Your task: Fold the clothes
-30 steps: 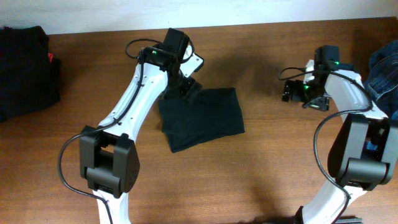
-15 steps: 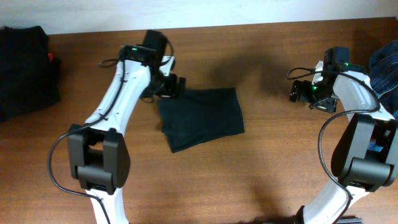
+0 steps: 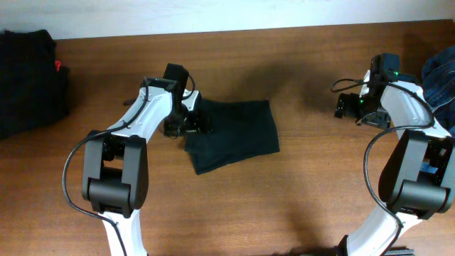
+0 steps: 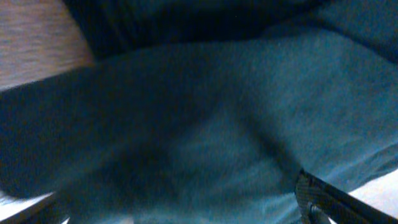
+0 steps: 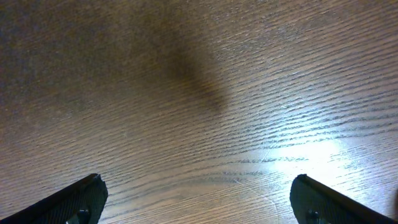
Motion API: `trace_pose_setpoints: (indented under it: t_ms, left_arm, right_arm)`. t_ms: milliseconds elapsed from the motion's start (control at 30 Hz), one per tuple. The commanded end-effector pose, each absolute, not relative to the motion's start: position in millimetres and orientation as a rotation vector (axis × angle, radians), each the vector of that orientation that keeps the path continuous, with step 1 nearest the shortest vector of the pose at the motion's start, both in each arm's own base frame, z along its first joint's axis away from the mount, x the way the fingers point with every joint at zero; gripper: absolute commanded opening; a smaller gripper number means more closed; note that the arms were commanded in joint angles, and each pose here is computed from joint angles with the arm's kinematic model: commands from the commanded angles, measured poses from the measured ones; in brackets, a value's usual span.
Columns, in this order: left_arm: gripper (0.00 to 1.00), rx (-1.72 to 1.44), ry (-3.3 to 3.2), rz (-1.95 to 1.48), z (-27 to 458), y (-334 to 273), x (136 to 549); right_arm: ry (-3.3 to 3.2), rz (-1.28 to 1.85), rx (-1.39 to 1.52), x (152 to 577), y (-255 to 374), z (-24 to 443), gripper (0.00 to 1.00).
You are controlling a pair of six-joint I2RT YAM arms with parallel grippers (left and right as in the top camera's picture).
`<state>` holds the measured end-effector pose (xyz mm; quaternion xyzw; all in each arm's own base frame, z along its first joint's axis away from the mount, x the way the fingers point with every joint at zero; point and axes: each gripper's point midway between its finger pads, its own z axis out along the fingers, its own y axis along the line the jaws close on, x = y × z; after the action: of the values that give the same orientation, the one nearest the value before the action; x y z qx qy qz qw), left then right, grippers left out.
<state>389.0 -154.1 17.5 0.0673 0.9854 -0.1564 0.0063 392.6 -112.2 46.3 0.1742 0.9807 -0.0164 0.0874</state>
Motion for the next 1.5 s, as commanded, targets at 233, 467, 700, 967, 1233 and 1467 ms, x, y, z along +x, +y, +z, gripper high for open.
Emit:
trace_pose_setpoints:
  t_ms: [233, 467, 700, 967, 1233, 1467]
  left_arm:
    - [0.99, 0.192, 3.066, -0.679, -2, -171, 378]
    - [0.52, 0.173, 3.072, -0.684, -5, -171, 376]
    - [0.41, 0.167, 3.054, -0.678, -7, -172, 381]
    - [0.11, 0.178, 3.033, -0.680, -7, -174, 385]
    - [0.00, 0.160, 2.977, -0.680, 6, -169, 405]
    - [0.00, 0.183, 2.929, -0.579, 40, -160, 430]
  right_arm:
    - [2.887, -0.086, 0.524, 397, -119, 58, 0.99]
    - [2.887, -0.086, 0.523, 397, -119, 58, 0.99]
    - [2.891, -0.086, 0.524, 396, -119, 58, 0.99]
    - [2.890, -0.081, 0.522, 396, -118, 58, 0.99]
    - [2.891, -0.081, 0.522, 396, -118, 58, 0.99]
    - [2.890, -0.081, 0.523, 396, -118, 58, 0.99]
